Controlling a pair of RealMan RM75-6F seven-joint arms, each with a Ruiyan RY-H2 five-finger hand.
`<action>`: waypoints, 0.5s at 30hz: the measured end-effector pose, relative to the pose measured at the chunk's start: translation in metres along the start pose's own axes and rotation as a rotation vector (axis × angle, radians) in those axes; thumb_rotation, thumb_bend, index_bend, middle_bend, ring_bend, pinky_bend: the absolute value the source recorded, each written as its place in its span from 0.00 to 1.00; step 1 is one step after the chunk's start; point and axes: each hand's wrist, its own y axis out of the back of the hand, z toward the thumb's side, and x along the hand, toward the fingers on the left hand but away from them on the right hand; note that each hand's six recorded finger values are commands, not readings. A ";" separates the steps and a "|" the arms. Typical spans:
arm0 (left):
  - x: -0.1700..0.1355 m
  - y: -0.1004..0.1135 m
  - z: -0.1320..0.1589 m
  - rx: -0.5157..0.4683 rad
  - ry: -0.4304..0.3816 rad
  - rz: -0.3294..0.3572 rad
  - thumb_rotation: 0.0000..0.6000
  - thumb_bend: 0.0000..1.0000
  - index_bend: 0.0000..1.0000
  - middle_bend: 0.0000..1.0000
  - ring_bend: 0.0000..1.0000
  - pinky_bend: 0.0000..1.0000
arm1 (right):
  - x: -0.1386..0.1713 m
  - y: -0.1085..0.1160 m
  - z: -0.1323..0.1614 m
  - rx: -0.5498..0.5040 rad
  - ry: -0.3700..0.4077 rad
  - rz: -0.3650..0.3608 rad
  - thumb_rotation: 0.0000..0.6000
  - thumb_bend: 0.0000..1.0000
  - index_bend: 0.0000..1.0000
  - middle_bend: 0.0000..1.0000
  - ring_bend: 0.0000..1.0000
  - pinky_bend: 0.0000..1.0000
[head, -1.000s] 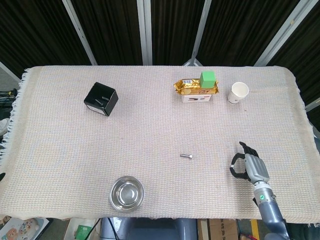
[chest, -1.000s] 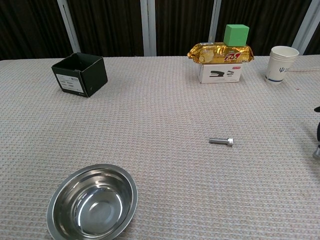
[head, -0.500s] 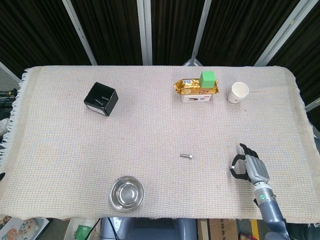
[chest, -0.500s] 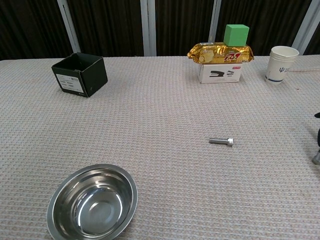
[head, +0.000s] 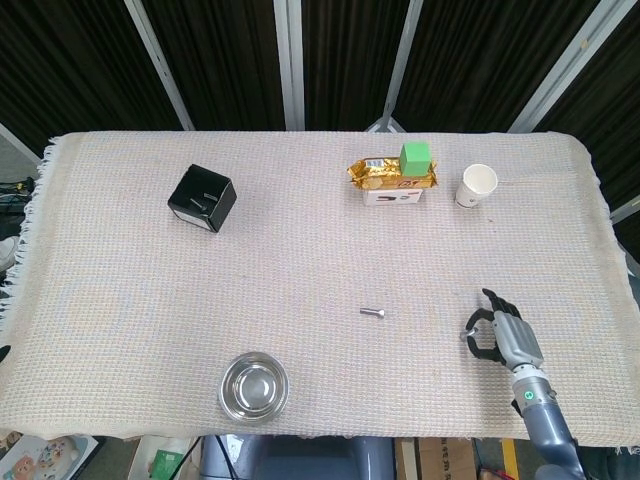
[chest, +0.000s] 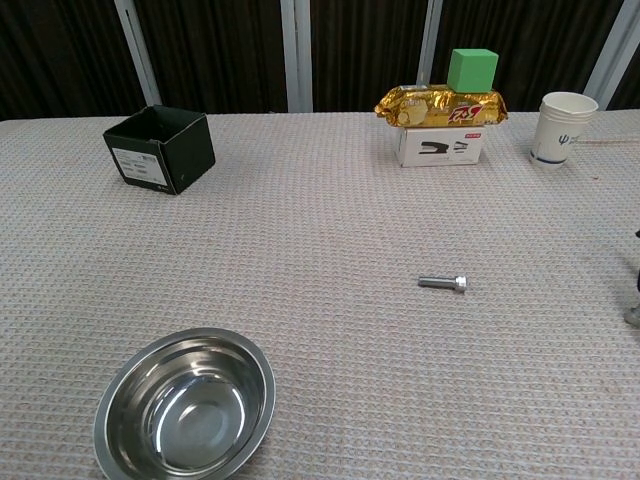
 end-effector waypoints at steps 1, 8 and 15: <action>0.000 0.000 0.000 0.001 -0.001 -0.001 1.00 0.07 0.18 0.11 0.02 0.05 | 0.000 0.000 0.000 0.001 -0.001 0.002 1.00 0.43 0.49 0.07 0.03 0.02; 0.000 0.000 0.000 0.000 0.001 0.001 1.00 0.07 0.18 0.11 0.02 0.05 | 0.002 0.002 0.001 -0.001 0.001 0.006 1.00 0.43 0.44 0.07 0.01 0.00; 0.000 0.000 0.001 0.000 -0.003 -0.002 1.00 0.07 0.18 0.11 0.02 0.05 | 0.006 0.005 0.014 0.004 0.035 0.007 1.00 0.42 0.34 0.06 0.00 0.00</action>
